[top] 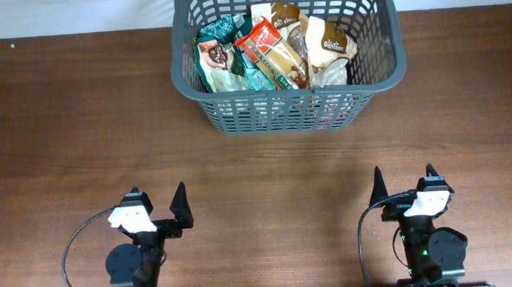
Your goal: Pack container
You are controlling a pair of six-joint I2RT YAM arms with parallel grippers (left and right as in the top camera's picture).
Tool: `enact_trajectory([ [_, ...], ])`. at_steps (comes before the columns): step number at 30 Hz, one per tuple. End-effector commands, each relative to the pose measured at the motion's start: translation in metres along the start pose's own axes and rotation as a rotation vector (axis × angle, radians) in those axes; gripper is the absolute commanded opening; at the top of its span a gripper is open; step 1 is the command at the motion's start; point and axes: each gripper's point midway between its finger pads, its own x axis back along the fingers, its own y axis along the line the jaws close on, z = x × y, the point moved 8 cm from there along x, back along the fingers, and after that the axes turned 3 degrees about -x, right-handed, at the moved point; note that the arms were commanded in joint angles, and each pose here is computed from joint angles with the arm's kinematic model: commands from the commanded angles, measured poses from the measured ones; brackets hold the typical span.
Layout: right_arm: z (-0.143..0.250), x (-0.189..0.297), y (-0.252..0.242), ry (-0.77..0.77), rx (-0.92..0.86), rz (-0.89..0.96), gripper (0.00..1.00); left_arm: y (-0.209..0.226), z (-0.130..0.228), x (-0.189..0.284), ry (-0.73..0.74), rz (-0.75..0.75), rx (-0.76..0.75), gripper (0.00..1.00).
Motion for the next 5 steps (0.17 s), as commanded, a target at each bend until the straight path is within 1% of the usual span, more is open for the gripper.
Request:
enact_trajectory([
  [1, 0.0019, 0.0003, 0.0013, 0.003, -0.001, -0.009, 0.99, 0.001, 0.0021, -0.0001, 0.011, -0.013, 0.006, 0.99],
  [5, 0.0019, 0.0003, 0.0013, 0.003, -0.001, -0.009, 0.99, 0.001, 0.0021, -0.0001, 0.011, -0.013, 0.006, 0.99],
])
